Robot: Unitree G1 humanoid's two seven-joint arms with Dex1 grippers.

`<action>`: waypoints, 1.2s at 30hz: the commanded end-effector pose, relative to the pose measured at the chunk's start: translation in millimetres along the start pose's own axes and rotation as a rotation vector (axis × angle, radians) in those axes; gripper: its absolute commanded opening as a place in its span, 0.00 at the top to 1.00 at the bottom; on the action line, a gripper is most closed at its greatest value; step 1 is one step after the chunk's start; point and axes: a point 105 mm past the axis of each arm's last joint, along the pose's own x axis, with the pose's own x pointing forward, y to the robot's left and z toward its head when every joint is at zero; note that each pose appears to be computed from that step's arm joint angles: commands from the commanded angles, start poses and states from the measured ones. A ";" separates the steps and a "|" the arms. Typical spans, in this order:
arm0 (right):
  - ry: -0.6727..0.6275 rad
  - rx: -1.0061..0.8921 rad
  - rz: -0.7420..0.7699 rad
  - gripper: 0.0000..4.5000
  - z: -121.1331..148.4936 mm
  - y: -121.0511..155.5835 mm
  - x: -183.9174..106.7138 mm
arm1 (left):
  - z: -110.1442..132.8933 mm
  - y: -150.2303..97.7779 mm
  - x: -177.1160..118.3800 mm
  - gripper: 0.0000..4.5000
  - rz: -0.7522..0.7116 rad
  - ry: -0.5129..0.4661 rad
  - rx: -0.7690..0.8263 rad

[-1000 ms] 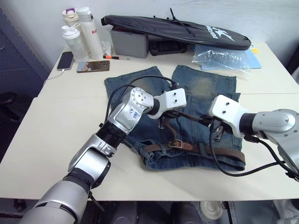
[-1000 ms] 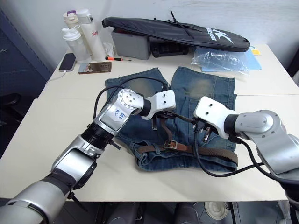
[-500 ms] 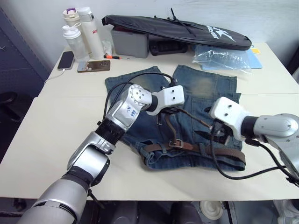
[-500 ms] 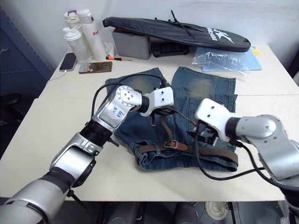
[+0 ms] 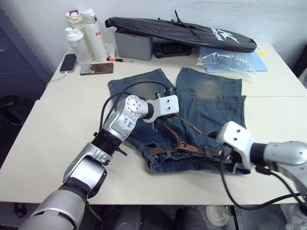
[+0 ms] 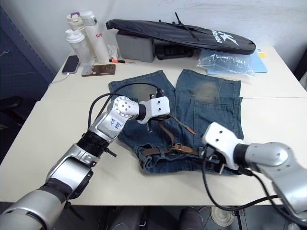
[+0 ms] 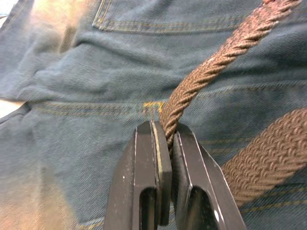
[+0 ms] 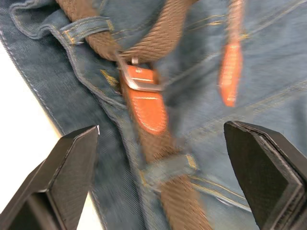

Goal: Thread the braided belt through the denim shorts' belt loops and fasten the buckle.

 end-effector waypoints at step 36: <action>-0.079 -0.005 -0.236 0.60 21.7 -43.5 24.7 | 21.3 4.3 -5.2 1.00 0.023 -0.048 0.008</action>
